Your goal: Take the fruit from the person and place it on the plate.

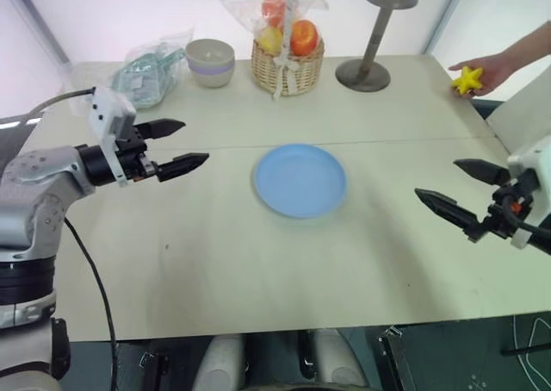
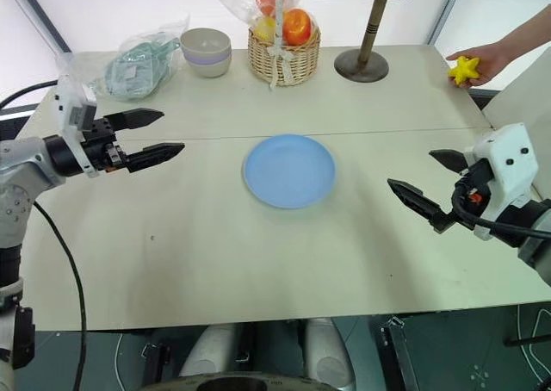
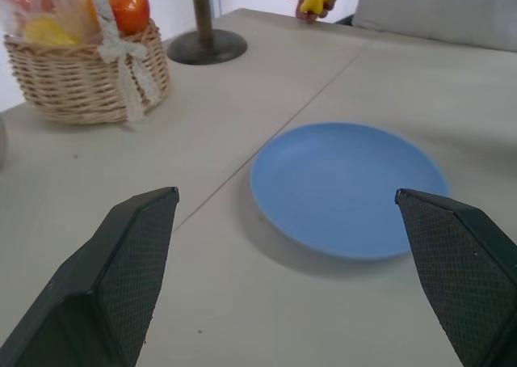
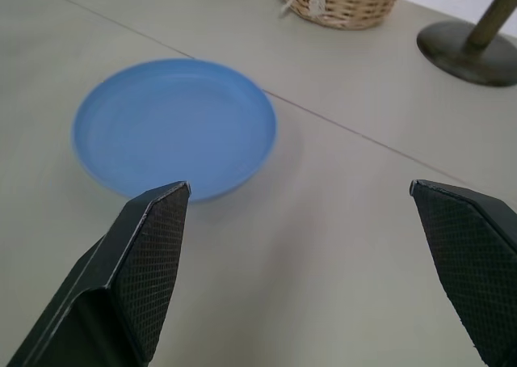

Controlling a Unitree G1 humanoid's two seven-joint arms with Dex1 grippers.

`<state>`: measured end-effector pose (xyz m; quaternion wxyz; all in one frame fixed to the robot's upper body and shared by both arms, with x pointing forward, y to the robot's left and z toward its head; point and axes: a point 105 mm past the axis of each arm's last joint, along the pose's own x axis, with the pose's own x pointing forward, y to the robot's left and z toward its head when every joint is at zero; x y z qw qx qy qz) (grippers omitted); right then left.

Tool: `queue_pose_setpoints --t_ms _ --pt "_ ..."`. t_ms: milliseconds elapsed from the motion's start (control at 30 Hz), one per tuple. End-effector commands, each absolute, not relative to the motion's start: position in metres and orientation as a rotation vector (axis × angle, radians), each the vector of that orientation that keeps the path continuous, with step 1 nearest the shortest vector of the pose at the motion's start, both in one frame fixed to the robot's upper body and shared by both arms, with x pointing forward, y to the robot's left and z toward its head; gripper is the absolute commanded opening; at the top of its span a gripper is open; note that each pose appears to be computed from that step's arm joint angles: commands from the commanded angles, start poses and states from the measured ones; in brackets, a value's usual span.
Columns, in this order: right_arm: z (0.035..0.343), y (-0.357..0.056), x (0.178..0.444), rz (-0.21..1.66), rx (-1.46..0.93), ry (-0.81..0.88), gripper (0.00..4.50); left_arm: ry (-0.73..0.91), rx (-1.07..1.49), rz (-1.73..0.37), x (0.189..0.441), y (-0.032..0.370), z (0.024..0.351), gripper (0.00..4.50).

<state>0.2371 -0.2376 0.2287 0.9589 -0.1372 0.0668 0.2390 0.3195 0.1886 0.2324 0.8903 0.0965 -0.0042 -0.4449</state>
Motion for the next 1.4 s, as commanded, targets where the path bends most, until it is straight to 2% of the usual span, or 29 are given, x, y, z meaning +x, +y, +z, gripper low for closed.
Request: queue_pose_setpoints --t_ms 33,833,1400 --pt "0.242 -0.235 0.232 0.476 -0.296 0.062 4.46 -0.051 0.236 -0.946 0.318 0.182 0.240 4.50" --pt "0.245 -0.228 0.234 0.445 -0.271 0.035 4.46 -0.082 0.219 -0.928 0.324 0.196 0.240 4.50" --pt "0.247 -0.230 0.233 0.428 -0.275 0.034 4.46 -0.090 0.221 -0.920 0.328 0.190 0.242 4.50"
